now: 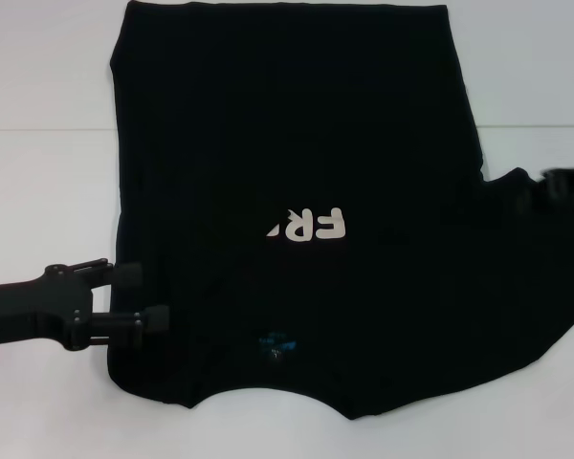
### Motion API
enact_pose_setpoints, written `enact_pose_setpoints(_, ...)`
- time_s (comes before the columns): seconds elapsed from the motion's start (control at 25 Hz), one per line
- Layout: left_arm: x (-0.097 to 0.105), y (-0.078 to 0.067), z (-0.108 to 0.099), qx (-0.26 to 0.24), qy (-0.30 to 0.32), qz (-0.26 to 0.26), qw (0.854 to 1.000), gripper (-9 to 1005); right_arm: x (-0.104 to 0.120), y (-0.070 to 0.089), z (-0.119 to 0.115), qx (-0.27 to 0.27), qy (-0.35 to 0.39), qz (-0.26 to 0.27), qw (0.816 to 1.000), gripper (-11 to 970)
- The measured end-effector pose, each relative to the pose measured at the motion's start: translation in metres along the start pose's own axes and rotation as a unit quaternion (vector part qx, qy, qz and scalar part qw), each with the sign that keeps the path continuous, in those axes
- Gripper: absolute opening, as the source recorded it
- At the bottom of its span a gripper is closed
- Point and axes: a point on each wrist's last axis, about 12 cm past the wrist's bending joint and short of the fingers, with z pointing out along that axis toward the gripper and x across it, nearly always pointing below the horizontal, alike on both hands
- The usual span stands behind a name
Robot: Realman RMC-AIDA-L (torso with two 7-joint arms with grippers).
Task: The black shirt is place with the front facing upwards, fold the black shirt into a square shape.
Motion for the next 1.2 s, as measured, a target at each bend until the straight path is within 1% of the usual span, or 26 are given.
enact_pose_setpoints(0.12,0.000,0.000,0.000,0.000,0.000,0.000,1.000,934,0.006,-0.018,-0.009,0.030,0.009,0.023,0.999,147)
enact_pose_setpoints(0.16,0.000,0.000,0.000,0.000,0.000,0.000,1.000,934,0.009,-0.024,-0.012,0.043,0.013,0.033,0.998,189)
enact_pose_setpoints(0.28,-0.001,0.000,0.000,0.000,0.000,0.001,1.000,933,0.014,-0.035,-0.016,0.069,0.025,0.047,0.996,313)
enact_pose_setpoints(0.44,-0.001,0.000,0.001,0.001,0.000,0.001,1.000,932,0.017,-0.042,-0.019,0.099,0.037,0.054,0.993,476)
enact_pose_setpoints(0.76,-0.002,0.001,0.002,0.002,0.000,0.002,1.000,931,0.017,-0.051,-0.025,0.136,0.040,0.050,0.989,788)
enact_pose_setpoints(0.88,-0.002,0.001,0.002,0.002,0.000,0.002,1.000,930,0.016,-0.052,-0.025,0.140,0.041,0.048,0.988,788)
enact_pose_setpoints(1.2,-0.002,0.000,0.003,0.003,-0.001,0.002,1.000,928,0.016,-0.050,-0.019,0.147,0.040,0.019,0.988,789)
